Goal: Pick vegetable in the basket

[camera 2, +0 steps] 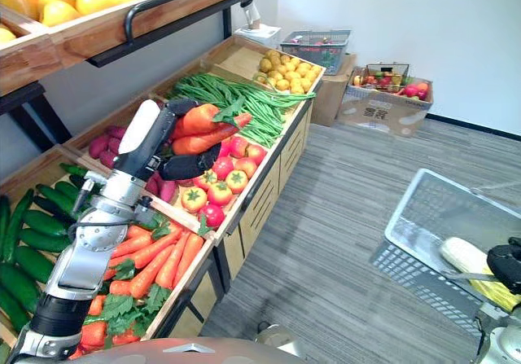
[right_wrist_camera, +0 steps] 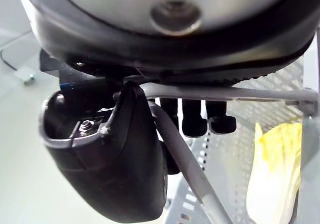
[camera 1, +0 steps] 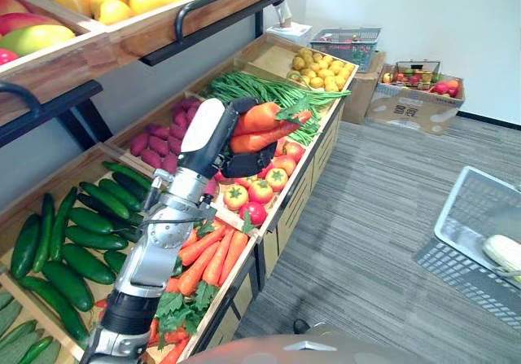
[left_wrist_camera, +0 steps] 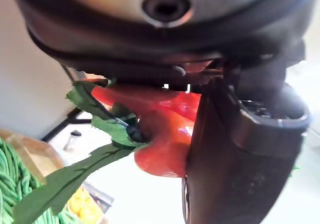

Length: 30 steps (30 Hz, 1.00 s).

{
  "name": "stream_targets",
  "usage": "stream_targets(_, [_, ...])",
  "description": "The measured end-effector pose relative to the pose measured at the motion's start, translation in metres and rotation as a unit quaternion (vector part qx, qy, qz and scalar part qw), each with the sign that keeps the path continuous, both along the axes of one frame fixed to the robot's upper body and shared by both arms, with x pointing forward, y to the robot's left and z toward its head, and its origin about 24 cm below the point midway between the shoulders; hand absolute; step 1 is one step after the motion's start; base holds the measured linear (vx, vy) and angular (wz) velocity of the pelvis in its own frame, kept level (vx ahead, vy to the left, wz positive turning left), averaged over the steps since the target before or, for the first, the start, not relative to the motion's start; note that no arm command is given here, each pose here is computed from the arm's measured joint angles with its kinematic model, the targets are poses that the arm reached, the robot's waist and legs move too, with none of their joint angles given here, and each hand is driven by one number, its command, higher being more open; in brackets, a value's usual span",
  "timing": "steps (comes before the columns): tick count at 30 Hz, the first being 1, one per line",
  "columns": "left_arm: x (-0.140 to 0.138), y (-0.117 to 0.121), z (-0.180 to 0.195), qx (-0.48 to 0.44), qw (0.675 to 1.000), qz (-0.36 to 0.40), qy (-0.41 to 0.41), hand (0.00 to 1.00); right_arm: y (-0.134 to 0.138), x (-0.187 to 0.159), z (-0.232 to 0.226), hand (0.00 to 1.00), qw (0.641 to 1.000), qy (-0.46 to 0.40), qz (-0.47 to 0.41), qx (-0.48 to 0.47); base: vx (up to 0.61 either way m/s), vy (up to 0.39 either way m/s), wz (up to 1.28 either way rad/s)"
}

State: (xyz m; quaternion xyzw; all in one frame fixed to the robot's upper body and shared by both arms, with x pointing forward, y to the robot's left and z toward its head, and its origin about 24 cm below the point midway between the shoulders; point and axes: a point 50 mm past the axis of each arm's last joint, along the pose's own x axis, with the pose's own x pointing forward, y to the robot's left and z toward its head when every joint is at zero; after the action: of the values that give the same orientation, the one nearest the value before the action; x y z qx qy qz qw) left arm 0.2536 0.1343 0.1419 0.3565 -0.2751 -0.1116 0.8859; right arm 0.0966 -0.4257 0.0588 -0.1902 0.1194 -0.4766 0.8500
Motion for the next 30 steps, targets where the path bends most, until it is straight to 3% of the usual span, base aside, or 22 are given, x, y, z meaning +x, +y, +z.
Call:
stream_targets(15, [0.014,-0.046,-0.005,0.026,0.996,-0.090,0.013,0.00,0.008,0.050,0.077,0.00,0.984,-0.063,0.103,-0.131,-0.01,-0.001,-0.03])
stream_targets(23, [0.018,-0.077,-0.003,0.027,0.990,-0.141,0.013,0.00,0.027,0.093,0.098,0.00,0.962,-0.051,0.223,-0.151,0.00,-0.005,0.05])
stream_targets(30, [0.017,-0.089,-0.009,0.018,0.987,-0.155,0.029,0.00,0.044,0.121,0.125,0.00,0.930,-0.031,0.307,-0.200,0.01,0.002,0.25])
